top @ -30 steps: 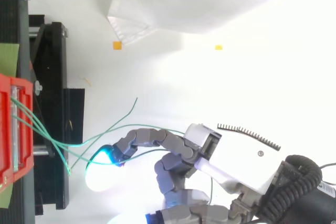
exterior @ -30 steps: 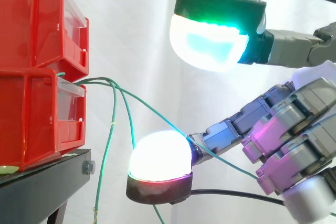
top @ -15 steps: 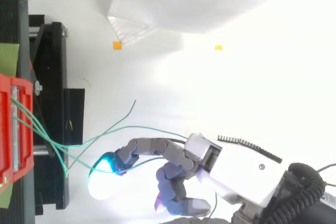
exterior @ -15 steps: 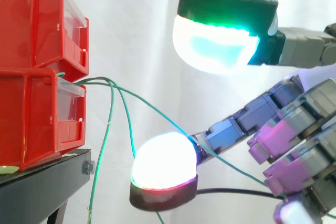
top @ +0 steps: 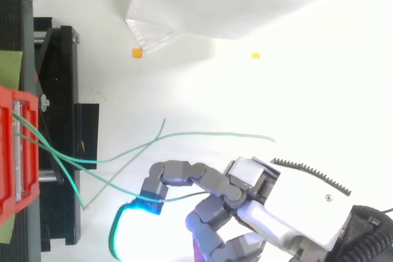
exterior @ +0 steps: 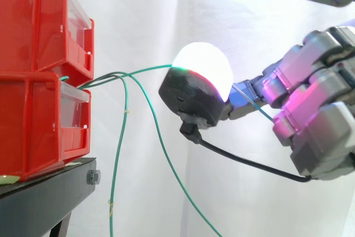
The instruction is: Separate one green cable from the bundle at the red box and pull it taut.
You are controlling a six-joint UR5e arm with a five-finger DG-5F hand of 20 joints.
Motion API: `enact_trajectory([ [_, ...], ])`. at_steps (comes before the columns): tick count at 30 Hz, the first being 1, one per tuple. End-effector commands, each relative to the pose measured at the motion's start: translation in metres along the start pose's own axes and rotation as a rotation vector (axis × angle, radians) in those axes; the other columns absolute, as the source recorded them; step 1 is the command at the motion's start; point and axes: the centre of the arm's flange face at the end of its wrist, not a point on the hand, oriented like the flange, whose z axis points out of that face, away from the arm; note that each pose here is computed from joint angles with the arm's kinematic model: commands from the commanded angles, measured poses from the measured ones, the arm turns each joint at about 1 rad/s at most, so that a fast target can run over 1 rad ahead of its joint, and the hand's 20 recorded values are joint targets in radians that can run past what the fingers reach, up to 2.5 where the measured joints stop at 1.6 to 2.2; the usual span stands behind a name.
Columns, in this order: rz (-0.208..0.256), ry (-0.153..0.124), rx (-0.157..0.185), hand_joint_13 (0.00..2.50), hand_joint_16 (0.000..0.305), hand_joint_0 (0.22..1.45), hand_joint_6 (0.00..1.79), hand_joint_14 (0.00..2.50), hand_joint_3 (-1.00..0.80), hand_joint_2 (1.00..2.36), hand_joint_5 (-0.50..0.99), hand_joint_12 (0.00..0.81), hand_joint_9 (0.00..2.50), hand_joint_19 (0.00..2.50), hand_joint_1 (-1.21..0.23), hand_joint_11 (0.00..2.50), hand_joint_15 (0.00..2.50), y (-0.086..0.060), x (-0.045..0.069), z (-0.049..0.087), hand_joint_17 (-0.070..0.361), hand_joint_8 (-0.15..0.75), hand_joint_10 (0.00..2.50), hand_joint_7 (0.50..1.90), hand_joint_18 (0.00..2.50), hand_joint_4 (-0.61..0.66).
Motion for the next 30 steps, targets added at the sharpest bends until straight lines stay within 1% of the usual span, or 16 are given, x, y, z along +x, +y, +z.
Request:
enact_trajectory([
  [1, -0.025, -0.002, 0.013, 1.03, 0.060, 0.50, 0.64, 2.50, -0.50, 1.00, -0.02, 0.344, 1.28, 1.16, -0.98, 1.36, 1.17, -0.003, -0.001, -0.003, 0.136, 0.270, 2.50, 1.24, 1.32, 0.21],
  [2, -0.038, -0.002, 0.017, 1.07, 0.059, 0.51, 0.73, 2.50, -0.50, 1.00, -0.02, 0.337, 1.33, 1.18, -0.99, 1.31, 1.15, -0.006, -0.002, -0.004, 0.133, 0.278, 2.50, 1.04, 1.34, 0.14],
  [3, -0.056, -0.004, 0.024, 1.08, 0.058, 0.52, 0.74, 2.50, -0.50, 1.00, -0.02, 0.338, 1.37, 1.20, -0.99, 1.34, 1.15, -0.013, -0.005, -0.005, 0.130, 0.275, 2.50, 1.02, 1.35, 0.14],
  [5, -0.071, -0.004, 0.031, 1.13, 0.054, 0.55, 0.79, 2.50, -0.50, 1.00, -0.02, 0.329, 1.44, 1.31, -1.01, 1.35, 1.17, -0.018, -0.006, -0.007, 0.121, 0.263, 2.50, 0.94, 1.38, 0.10],
  [8, -0.074, -0.002, 0.034, 1.15, 0.054, 0.55, 0.81, 2.50, -0.50, 1.00, -0.02, 0.337, 1.47, 1.32, -1.00, 1.35, 1.19, -0.023, -0.006, -0.007, 0.121, 0.254, 2.50, 0.92, 1.39, 0.09],
  [10, -0.075, -0.001, 0.035, 1.17, 0.056, 0.52, 0.80, 2.50, -0.50, 1.00, -0.01, 0.347, 1.49, 1.26, -0.96, 1.38, 1.19, -0.023, -0.005, -0.008, 0.127, 0.264, 2.50, 0.91, 1.40, 0.08],
  [12, -0.075, 0.001, 0.035, 1.19, 0.063, 0.48, 0.77, 2.50, -0.50, 1.00, 0.00, 0.369, 1.50, 1.15, -0.89, 1.39, 1.17, -0.023, -0.004, -0.009, 0.141, 0.287, 2.50, 0.96, 1.39, 0.10],
  [14, -0.079, -0.001, 0.035, 1.19, 0.064, 0.47, 0.68, 2.50, -0.50, 1.00, 0.01, 0.389, 1.50, 1.10, -0.85, 1.35, 1.15, -0.023, -0.005, -0.008, 0.144, 0.309, 2.50, 1.12, 1.37, 0.15],
  [18, -0.098, 0.000, 0.036, 1.19, 0.068, 0.45, 0.66, 2.50, -0.50, 1.00, 0.01, 0.386, 1.51, 1.04, -0.84, 1.32, 1.14, -0.024, -0.005, -0.009, 0.152, 0.314, 2.50, 1.15, 1.36, 0.17],
  [19, -0.168, 0.004, 0.039, 1.20, 0.070, 0.44, 0.64, 2.50, -0.50, 1.00, 0.01, 0.396, 1.51, 1.00, -0.83, 1.35, 1.13, -0.023, -0.004, -0.010, 0.157, 0.325, 2.50, 1.18, 1.36, 0.19],
  [20, -0.188, 0.003, 0.038, 1.20, 0.071, 0.43, 0.64, 2.50, -0.50, 1.00, 0.01, 0.404, 1.52, 0.97, -0.83, 1.33, 1.12, -0.023, -0.005, -0.009, 0.160, 0.327, 2.50, 1.18, 1.36, 0.18],
  [22, -0.274, 0.008, 0.038, 1.21, 0.071, 0.43, 0.66, 2.50, -0.50, 1.00, 0.01, 0.398, 1.54, 0.94, -0.83, 1.29, 1.08, -0.024, -0.005, -0.008, 0.159, 0.322, 2.50, 1.13, 1.36, 0.17],
  [23, -0.285, 0.010, 0.038, 1.21, 0.071, 0.42, 0.69, 2.50, -0.50, 1.00, 0.02, 0.390, 1.60, 0.94, -0.83, 1.34, 1.07, -0.023, -0.005, -0.009, 0.159, 0.309, 2.50, 1.07, 1.36, 0.15],
  [25, -0.304, 0.010, 0.039, 1.25, 0.072, 0.42, 0.72, 2.50, -0.50, 1.00, 0.02, 0.388, 1.63, 0.93, -0.83, 1.29, 1.08, -0.023, -0.005, -0.008, 0.161, 0.312, 2.50, 1.00, 1.41, 0.12],
  [28, -0.302, 0.013, 0.034, 1.30, 0.070, 0.43, 0.77, 2.50, -0.50, 1.00, 0.03, 0.377, 1.70, 0.95, -0.85, 1.34, 1.08, -0.024, -0.004, -0.008, 0.159, 0.295, 2.50, 0.93, 1.43, 0.08],
  [30, -0.287, 0.015, 0.025, 1.31, 0.070, 0.43, 0.78, 2.50, -0.50, 1.00, 0.03, 0.375, 1.72, 0.96, -0.86, 1.35, 1.07, -0.024, -0.004, -0.005, 0.157, 0.297, 2.50, 0.91, 1.45, 0.06],
])
